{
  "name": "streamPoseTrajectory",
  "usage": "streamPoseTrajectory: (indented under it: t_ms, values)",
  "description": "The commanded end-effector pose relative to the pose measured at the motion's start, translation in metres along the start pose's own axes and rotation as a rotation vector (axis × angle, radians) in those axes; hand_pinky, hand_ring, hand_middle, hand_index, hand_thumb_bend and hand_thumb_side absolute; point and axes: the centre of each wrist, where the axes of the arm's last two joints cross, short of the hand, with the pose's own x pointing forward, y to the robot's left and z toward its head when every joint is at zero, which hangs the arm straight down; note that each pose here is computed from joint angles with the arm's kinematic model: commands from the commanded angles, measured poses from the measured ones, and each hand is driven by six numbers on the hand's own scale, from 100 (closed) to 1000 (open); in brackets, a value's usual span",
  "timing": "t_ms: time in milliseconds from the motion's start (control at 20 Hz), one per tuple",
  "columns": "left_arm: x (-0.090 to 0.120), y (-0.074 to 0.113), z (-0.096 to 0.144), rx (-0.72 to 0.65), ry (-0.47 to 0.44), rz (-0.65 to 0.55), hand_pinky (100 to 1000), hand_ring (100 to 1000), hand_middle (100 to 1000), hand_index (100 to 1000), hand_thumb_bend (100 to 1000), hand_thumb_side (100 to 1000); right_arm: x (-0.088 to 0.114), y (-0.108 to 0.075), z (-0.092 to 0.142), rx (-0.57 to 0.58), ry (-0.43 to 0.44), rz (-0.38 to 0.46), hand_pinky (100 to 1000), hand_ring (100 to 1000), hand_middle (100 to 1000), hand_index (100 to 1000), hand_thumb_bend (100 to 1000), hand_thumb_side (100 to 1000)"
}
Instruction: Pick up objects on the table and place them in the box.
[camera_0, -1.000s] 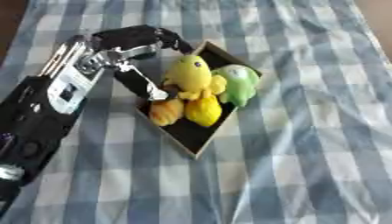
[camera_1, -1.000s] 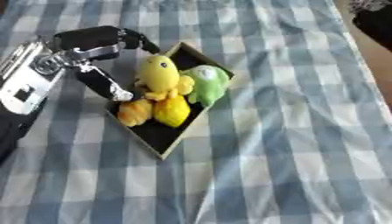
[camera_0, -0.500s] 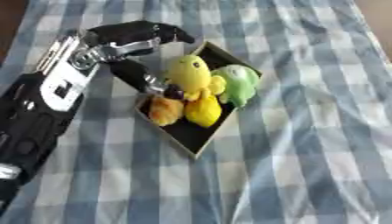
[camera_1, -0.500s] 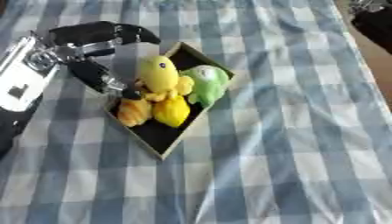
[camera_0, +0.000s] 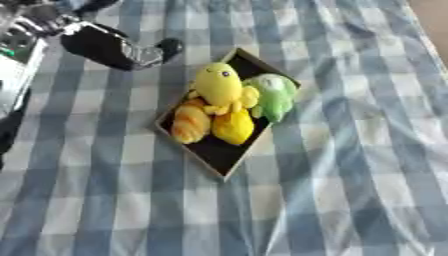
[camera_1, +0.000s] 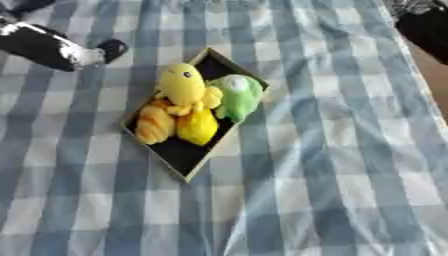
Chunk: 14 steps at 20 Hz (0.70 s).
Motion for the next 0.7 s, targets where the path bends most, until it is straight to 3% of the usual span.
streamPoseTrajectory:
  t_ms: [50, 100, 150, 200, 450, 500, 550, 700]
  values:
    - [0.013, 0.037, 0.037, 0.165, 0.049, -0.026, 792, 820, 745, 832, 243, 461, 0.004, -0.011, -0.005, -0.029, -0.031, 0.026, 888, 959, 879, 854, 100, 483]
    - [0.014, 0.038, 0.049, 0.209, 0.074, -0.004, 787, 818, 742, 834, 223, 452, 0.004, -0.012, -0.005, -0.032, -0.032, 0.026, 889, 959, 879, 854, 100, 484]
    - [0.011, 0.037, 0.061, 0.256, 0.105, 0.022, 780, 813, 736, 831, 100, 516, 0.003, -0.012, -0.005, -0.035, -0.033, 0.025, 889, 960, 879, 854, 100, 486]
    - [0.008, 0.035, 0.072, 0.300, 0.133, 0.045, 776, 809, 731, 828, 204, 461, 0.003, -0.012, -0.004, -0.038, -0.034, 0.024, 890, 960, 880, 854, 100, 476]
    - [-0.009, 0.013, 0.125, 0.531, 0.297, 0.151, 740, 773, 696, 814, 183, 479, 0.002, -0.013, -0.004, -0.066, -0.050, 0.016, 887, 954, 869, 851, 100, 493]
    - [-0.011, 0.008, 0.133, 0.575, 0.326, 0.171, 734, 768, 691, 817, 100, 499, 0.002, -0.013, -0.004, -0.073, -0.056, 0.011, 885, 951, 865, 850, 100, 499]
    - [-0.012, 0.002, 0.141, 0.616, 0.354, 0.193, 731, 770, 693, 819, 177, 496, 0.002, -0.013, -0.004, -0.080, -0.061, 0.006, 884, 948, 862, 848, 100, 499]
    - [-0.012, -0.017, 0.161, 0.714, 0.431, 0.256, 716, 756, 691, 816, 162, 530, 0.002, -0.013, -0.004, -0.104, -0.081, -0.014, 876, 930, 836, 840, 100, 532]
